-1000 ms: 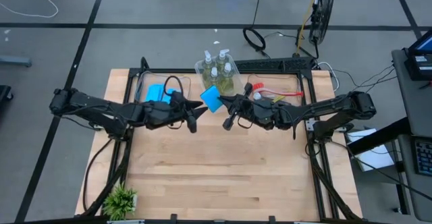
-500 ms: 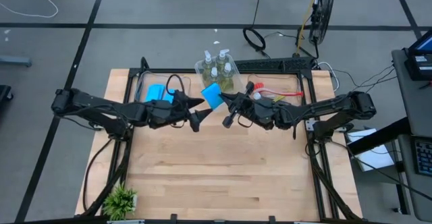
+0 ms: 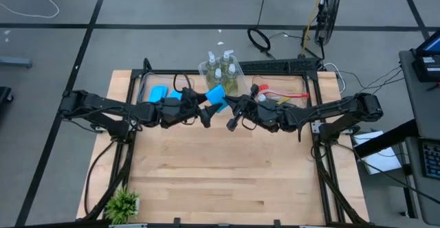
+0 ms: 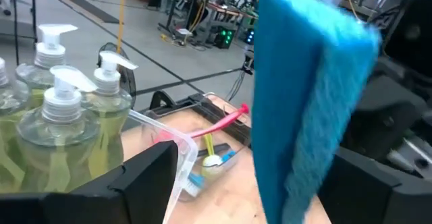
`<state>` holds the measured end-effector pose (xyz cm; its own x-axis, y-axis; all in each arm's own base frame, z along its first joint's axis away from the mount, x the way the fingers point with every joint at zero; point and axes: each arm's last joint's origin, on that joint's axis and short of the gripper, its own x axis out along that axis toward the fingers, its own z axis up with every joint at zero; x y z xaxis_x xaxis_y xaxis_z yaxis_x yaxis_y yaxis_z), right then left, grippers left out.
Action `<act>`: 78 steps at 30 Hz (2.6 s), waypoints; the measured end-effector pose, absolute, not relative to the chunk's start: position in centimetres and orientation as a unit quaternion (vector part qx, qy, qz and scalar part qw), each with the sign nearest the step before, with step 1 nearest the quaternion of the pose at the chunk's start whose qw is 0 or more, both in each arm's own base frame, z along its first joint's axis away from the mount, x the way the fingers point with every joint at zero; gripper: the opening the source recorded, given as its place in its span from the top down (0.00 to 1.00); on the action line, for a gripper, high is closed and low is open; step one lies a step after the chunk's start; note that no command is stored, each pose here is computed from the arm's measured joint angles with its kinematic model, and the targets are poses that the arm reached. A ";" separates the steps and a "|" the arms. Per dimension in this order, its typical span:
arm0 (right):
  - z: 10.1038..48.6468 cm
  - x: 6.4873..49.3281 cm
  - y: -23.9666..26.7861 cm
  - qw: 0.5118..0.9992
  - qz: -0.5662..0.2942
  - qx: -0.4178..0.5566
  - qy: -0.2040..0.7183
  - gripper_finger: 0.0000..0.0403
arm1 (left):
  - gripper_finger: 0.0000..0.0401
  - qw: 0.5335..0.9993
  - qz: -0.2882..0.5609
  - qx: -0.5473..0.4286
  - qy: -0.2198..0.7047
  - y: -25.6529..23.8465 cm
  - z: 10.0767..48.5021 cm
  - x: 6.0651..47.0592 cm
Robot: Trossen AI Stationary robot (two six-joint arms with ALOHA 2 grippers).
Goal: Pick & Place Kitchen Sink Supplies
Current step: Put the blue sponge into the left transparent bin
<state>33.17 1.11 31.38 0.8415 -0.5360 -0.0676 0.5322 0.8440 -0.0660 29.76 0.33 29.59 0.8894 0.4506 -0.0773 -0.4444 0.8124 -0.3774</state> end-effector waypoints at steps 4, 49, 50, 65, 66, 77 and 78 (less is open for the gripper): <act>31.3 33.2 1.1 0.959 -0.278 -0.023 0.044 1.00 | 0.28 0.947 0.244 -0.208 -0.010 0.8 29.5 29.7; 29.3 30.5 2.6 0.944 -0.252 -0.058 0.206 0.71 | 0.98 0.753 0.464 -0.351 0.308 12.3 26.3 17.4; 29.4 30.4 2.6 0.944 -0.252 -0.058 0.206 0.71 | 0.98 0.748 0.460 -0.357 0.319 12.7 25.9 17.5; 29.6 30.3 2.7 0.947 -0.255 -0.030 0.193 0.71 | 0.98 0.678 0.409 -0.418 0.446 15.9 19.9 19.4; 29.6 30.3 2.7 0.947 -0.255 -0.029 0.193 0.71 | 0.98 0.672 0.407 -0.422 0.452 15.9 19.6 19.4; 29.6 30.3 3.2 0.949 -0.247 -0.031 0.193 0.71 | 0.89 0.650 0.396 -0.448 0.470 17.1 17.8 19.4; 29.6 30.3 3.3 0.949 -0.246 -0.031 0.193 0.71 | 0.87 0.651 0.398 -0.446 0.469 17.2 17.8 19.4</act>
<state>30.27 3.28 29.58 0.8048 -0.4788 -0.3507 0.4547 0.8772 -0.1541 19.39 17.16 17.82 0.2439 0.1001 -0.9646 -0.9357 0.2859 -0.2069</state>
